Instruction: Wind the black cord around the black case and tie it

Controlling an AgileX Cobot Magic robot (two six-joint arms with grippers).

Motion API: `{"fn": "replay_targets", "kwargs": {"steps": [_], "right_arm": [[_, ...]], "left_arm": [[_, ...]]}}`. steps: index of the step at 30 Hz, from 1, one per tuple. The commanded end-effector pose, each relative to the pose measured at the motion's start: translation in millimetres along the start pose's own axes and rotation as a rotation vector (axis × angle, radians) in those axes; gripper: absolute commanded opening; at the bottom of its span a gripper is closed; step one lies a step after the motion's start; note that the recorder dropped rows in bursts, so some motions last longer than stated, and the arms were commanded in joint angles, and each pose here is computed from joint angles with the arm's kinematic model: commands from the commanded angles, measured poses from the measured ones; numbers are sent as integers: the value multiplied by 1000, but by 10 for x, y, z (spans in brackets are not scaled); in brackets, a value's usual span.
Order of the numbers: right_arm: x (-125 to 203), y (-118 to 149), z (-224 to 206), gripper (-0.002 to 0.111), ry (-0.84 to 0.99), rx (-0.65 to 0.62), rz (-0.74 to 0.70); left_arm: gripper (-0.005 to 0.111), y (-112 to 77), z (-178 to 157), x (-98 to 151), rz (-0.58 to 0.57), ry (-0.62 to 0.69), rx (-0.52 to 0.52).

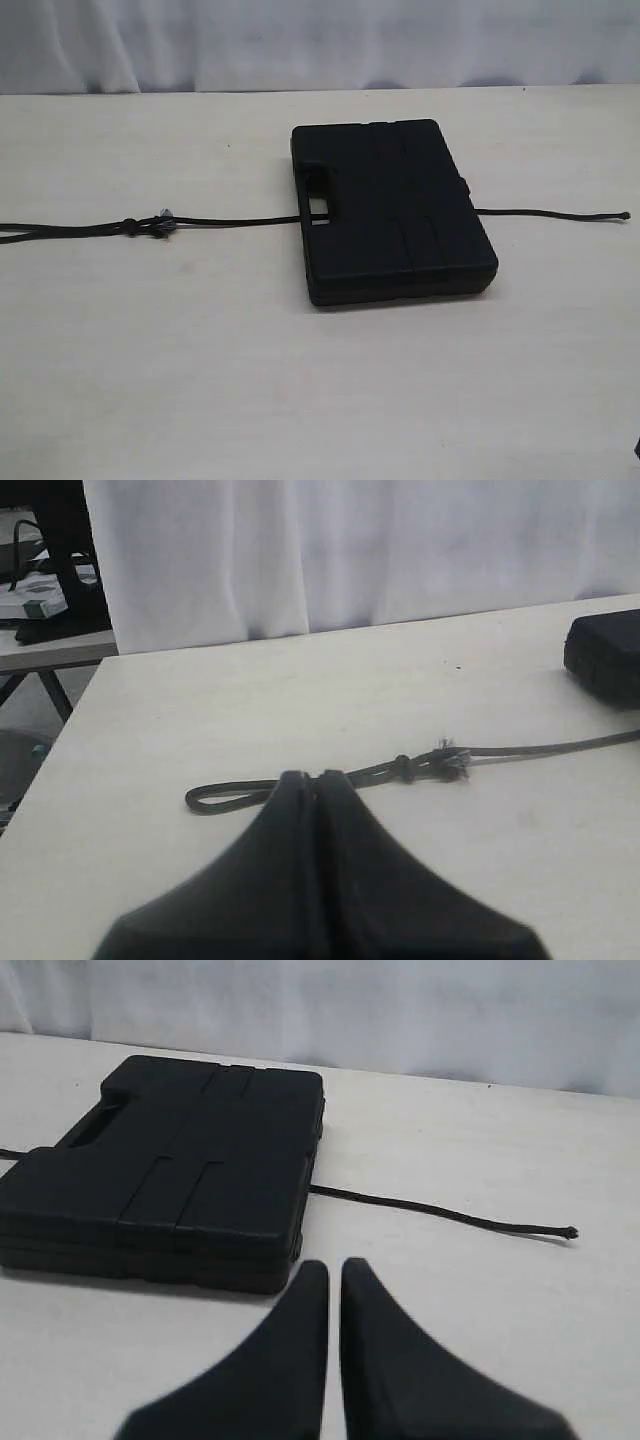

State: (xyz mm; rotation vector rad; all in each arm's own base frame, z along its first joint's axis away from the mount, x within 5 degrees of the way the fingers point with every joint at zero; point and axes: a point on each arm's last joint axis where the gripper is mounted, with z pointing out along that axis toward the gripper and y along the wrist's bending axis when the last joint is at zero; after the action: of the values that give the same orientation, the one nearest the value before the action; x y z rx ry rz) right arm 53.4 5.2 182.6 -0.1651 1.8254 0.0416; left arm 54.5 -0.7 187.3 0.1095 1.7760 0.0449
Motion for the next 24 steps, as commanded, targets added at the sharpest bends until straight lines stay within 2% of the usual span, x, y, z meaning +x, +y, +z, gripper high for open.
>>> {"fn": "replay_targets", "kwargs": {"steps": [1,8,10,17,19,21,24], "right_arm": [[-86,-8,-5,4,-105,12,-49],[-277,10,-46,4,-319,-2,-44],[-394,19,-94,4,-459,-12,-38],[-820,57,-538,4,-1149,-62,-25],[-865,63,-660,4,-1288,-120,39],[-877,55,-704,4,-1331,-197,146],[-999,12,-654,4,-1172,-220,281]], "left_arm": [[0,2,2,-1,-1,-10,-5],[0,2,2,-1,-1,-10,-5],[0,2,2,-1,-1,-10,-5],[0,2,2,-1,-1,-10,-5],[0,2,2,-1,-1,-10,-5],[0,2,2,-1,-1,-10,-5],[0,2,2,-1,-1,-10,-5]]}}
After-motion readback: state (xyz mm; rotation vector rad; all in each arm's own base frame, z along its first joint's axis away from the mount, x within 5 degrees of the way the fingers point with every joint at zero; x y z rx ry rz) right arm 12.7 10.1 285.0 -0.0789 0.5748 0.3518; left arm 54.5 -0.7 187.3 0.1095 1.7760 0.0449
